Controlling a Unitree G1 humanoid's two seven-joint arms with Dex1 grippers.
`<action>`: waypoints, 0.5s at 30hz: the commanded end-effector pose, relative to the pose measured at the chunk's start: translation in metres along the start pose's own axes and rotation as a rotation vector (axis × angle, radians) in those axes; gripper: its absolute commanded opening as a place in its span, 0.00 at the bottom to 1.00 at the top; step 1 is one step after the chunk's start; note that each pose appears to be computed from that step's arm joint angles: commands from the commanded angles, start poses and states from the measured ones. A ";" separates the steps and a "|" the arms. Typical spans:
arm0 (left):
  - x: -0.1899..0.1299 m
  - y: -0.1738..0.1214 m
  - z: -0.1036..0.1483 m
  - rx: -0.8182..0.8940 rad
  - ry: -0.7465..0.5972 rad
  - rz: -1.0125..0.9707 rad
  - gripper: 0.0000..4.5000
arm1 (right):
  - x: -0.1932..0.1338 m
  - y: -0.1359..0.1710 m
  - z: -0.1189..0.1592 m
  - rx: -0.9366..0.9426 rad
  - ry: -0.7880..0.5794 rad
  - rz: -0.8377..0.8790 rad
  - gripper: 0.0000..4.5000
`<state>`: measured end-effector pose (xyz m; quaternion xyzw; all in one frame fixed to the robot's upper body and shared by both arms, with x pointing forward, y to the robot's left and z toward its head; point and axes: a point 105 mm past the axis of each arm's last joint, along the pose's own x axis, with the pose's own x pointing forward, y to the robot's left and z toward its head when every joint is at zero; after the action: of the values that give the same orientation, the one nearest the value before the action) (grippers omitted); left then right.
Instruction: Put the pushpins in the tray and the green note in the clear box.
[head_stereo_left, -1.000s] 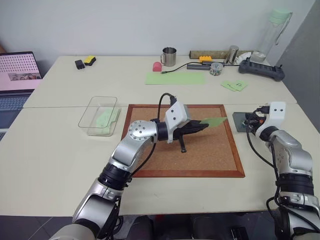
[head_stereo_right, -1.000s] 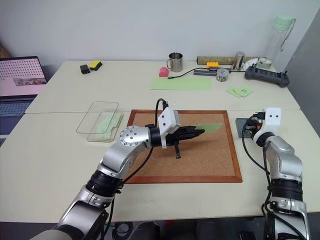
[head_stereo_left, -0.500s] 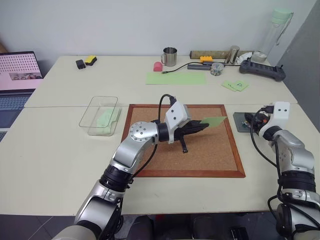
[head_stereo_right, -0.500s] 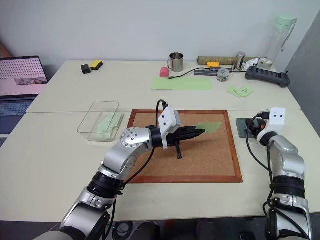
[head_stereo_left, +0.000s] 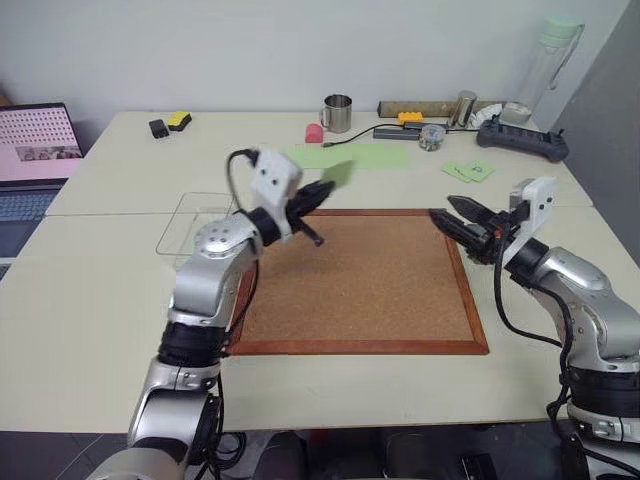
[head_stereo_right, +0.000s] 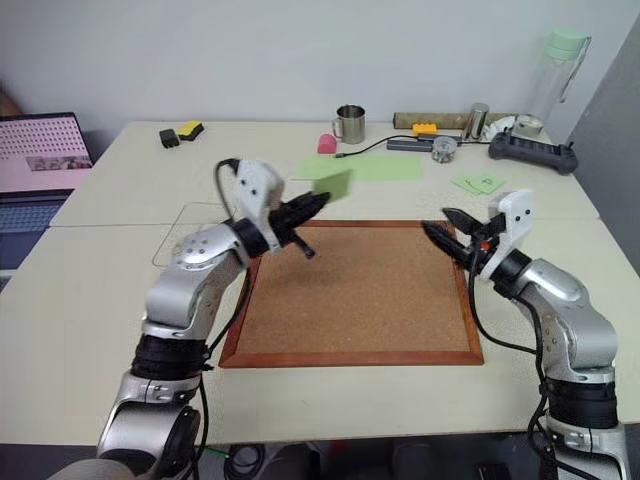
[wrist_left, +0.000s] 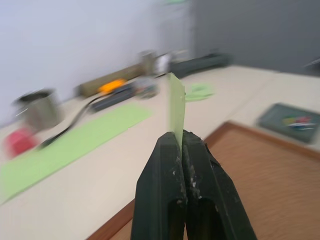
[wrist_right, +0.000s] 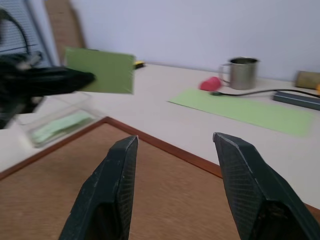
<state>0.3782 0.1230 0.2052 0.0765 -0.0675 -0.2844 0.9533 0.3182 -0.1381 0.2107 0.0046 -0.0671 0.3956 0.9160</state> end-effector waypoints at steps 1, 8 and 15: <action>-0.034 0.052 0.013 0.024 -0.031 0.318 0.00 | 0.010 0.037 0.026 -0.022 -0.073 0.156 0.55; -0.077 0.108 -0.018 -0.062 0.073 0.651 0.00 | 0.019 0.051 0.030 0.003 -0.081 0.212 0.55; -0.076 0.106 -0.042 -0.104 0.131 0.651 0.09 | 0.020 0.048 0.018 0.009 -0.060 0.178 0.56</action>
<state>0.3791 0.2553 0.1704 0.0242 0.0035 0.0327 0.9992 0.2970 -0.0919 0.2233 0.0197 -0.0742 0.4792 0.8743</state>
